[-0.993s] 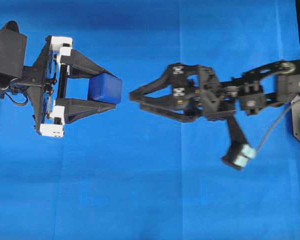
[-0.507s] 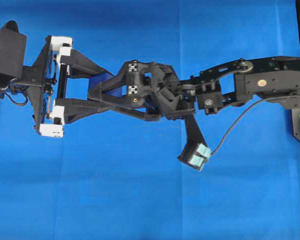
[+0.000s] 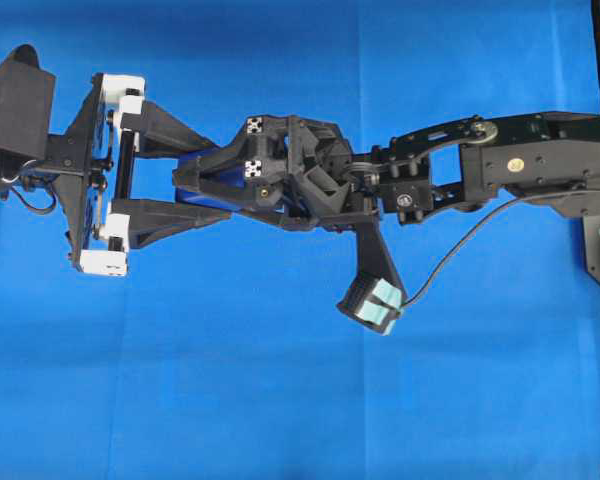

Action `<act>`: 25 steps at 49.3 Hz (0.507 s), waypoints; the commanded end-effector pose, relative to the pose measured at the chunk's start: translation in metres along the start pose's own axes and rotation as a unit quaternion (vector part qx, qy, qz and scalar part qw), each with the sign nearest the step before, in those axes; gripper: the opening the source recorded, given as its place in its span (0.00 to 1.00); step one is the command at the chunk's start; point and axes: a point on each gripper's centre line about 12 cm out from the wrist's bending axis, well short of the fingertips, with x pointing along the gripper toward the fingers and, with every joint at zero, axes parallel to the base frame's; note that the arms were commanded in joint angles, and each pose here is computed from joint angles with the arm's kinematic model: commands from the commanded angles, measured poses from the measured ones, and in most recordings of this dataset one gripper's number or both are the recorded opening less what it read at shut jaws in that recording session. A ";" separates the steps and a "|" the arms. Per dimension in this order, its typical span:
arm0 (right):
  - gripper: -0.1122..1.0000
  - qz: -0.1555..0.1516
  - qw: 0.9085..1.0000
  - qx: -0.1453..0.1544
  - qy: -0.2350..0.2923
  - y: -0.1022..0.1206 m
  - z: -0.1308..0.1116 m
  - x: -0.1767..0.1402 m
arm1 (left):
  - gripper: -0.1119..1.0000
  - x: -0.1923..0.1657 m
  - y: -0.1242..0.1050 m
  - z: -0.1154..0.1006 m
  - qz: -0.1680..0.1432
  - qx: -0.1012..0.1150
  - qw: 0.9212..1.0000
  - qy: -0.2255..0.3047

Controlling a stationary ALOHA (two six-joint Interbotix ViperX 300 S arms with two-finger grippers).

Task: Handover the blue block to the right arm after grasping it with the left arm, then place it in the designated position.
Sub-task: 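Reach the right gripper left and close it on the blue cube, then open the left gripper and pull the cube away with the right gripper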

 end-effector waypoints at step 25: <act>0.52 -0.022 0.999 0.038 0.007 -0.021 -0.002 -0.007 | 0.54 0.001 -0.002 0.008 -0.003 -0.001 1.000 -0.005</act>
